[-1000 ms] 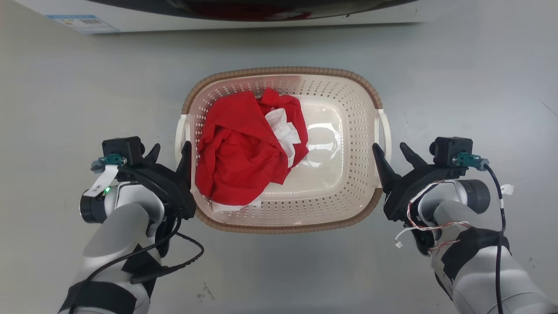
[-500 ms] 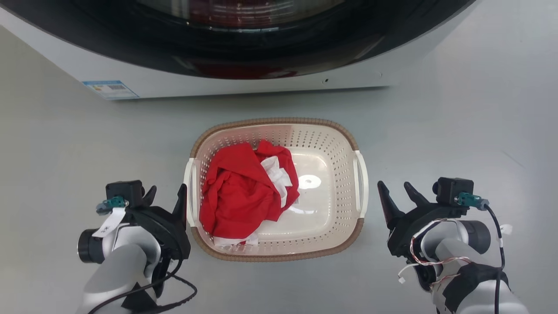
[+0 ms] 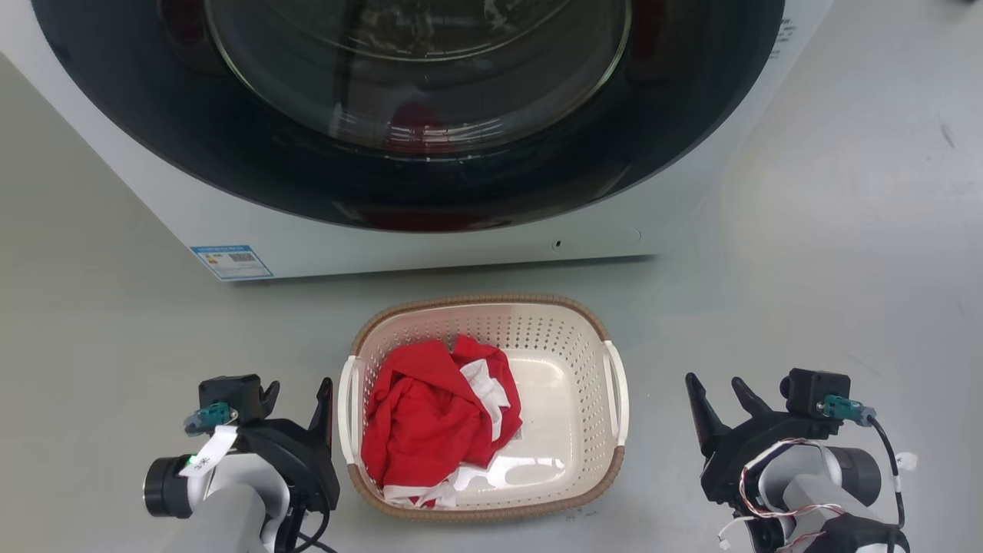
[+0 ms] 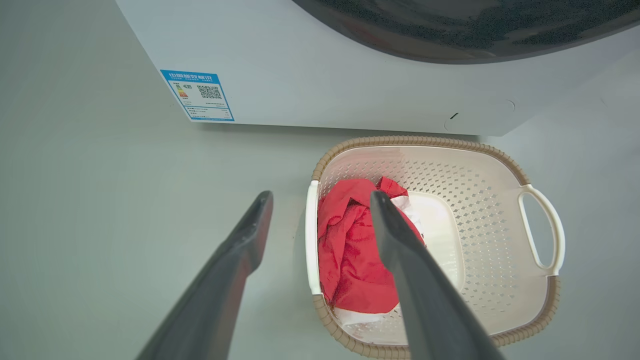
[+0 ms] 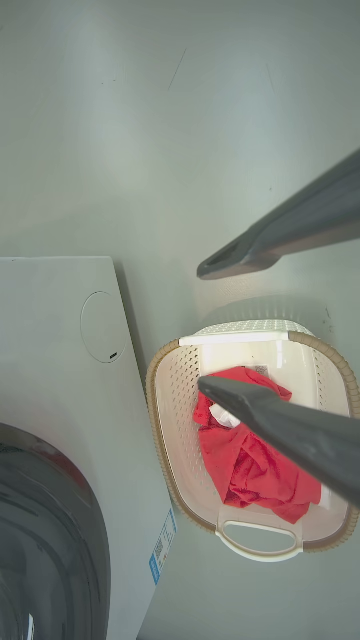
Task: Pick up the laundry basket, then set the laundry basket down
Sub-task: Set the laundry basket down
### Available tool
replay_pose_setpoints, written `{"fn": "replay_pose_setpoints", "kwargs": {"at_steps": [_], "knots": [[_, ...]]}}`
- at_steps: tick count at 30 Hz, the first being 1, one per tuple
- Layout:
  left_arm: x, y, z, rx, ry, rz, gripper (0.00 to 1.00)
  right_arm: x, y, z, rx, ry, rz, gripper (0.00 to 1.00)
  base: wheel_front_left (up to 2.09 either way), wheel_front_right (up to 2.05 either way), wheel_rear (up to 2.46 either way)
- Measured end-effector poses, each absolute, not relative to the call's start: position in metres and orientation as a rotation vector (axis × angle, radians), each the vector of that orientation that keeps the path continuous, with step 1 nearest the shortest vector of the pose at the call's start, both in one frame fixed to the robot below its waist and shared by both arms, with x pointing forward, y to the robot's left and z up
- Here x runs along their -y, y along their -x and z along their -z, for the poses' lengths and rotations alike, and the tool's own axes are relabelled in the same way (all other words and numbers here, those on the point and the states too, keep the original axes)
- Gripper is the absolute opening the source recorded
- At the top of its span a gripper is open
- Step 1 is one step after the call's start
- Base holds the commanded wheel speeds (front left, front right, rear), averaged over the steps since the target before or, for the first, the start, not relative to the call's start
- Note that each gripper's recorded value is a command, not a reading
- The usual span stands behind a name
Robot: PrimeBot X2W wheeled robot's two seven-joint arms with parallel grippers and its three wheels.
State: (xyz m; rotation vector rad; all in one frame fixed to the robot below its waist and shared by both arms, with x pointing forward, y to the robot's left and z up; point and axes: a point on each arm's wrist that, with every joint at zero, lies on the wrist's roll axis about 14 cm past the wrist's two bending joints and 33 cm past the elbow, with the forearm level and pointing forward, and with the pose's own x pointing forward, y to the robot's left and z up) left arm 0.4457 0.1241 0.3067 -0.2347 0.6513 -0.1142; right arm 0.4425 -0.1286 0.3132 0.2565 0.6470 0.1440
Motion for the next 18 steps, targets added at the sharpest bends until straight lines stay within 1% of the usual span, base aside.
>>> {"fn": "replay_pose_setpoints", "kwargs": {"at_steps": [18], "knots": [[-0.140,-0.442,-0.379,-0.406,0.209,0.075,1.00,0.138,-0.442,-0.381,-0.437,-0.236,-0.138,1.00,0.00,0.00,0.00]]}}
